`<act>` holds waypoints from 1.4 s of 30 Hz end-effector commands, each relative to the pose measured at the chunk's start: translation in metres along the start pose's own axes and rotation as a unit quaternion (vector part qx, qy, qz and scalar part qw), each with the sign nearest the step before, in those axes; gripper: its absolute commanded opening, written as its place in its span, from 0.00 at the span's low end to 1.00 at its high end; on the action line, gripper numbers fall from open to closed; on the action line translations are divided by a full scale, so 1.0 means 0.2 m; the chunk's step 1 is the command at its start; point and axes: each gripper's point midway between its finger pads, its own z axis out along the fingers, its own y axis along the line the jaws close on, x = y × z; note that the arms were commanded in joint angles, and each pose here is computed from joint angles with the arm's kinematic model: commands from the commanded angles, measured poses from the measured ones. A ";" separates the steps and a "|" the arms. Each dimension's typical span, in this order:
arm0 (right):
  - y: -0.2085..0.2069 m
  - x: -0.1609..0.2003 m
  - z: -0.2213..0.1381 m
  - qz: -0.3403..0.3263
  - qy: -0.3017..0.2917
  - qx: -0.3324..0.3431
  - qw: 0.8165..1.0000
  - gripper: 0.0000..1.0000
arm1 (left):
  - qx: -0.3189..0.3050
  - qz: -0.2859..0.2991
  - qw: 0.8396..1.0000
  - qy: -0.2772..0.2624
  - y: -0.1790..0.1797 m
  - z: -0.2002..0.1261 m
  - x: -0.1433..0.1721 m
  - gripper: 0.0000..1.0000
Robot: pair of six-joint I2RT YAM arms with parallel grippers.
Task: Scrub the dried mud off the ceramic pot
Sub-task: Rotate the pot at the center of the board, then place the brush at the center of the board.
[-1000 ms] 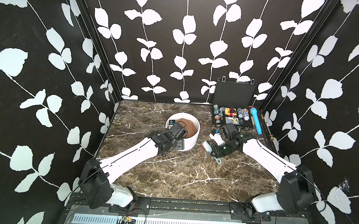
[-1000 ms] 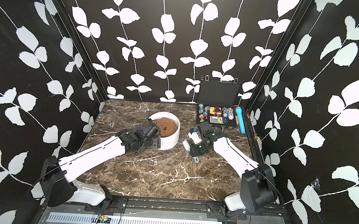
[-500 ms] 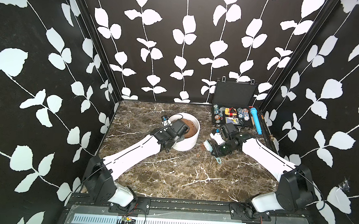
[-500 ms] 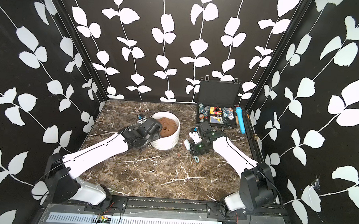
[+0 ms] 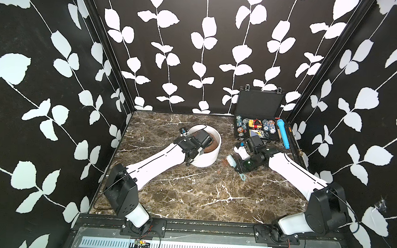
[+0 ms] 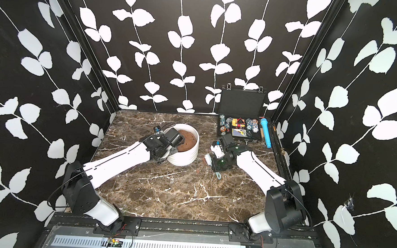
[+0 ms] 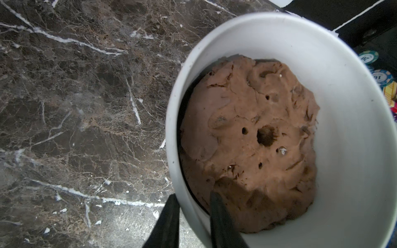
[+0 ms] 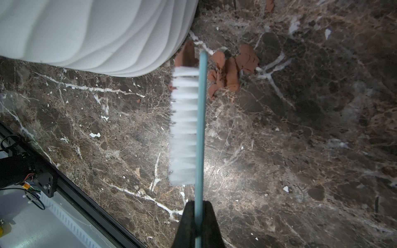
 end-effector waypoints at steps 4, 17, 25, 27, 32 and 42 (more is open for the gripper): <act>-0.02 -0.02 -0.05 0.004 -0.016 0.009 1.000 0.00 | -0.028 0.064 0.997 0.038 0.07 0.07 0.05 0.08; -0.20 0.08 -0.09 0.035 -0.014 0.098 0.994 0.00 | 0.003 0.278 0.960 0.044 0.12 0.24 -0.18 0.00; -0.23 0.07 -0.07 0.050 -0.035 0.111 0.992 0.00 | 0.071 0.417 0.905 0.048 -0.04 0.30 -0.20 0.00; -0.26 0.07 -0.06 0.055 -0.037 0.125 0.990 0.00 | 0.094 0.429 0.897 0.051 -0.10 0.30 -0.19 0.00; -0.35 0.06 -0.03 0.073 -0.050 0.163 0.983 0.00 | 0.102 0.432 0.895 0.048 -0.15 0.32 -0.22 0.00; -0.41 0.01 0.11 0.092 -0.066 0.167 0.979 0.00 | 0.088 0.421 0.903 0.023 -0.14 0.24 -0.32 0.21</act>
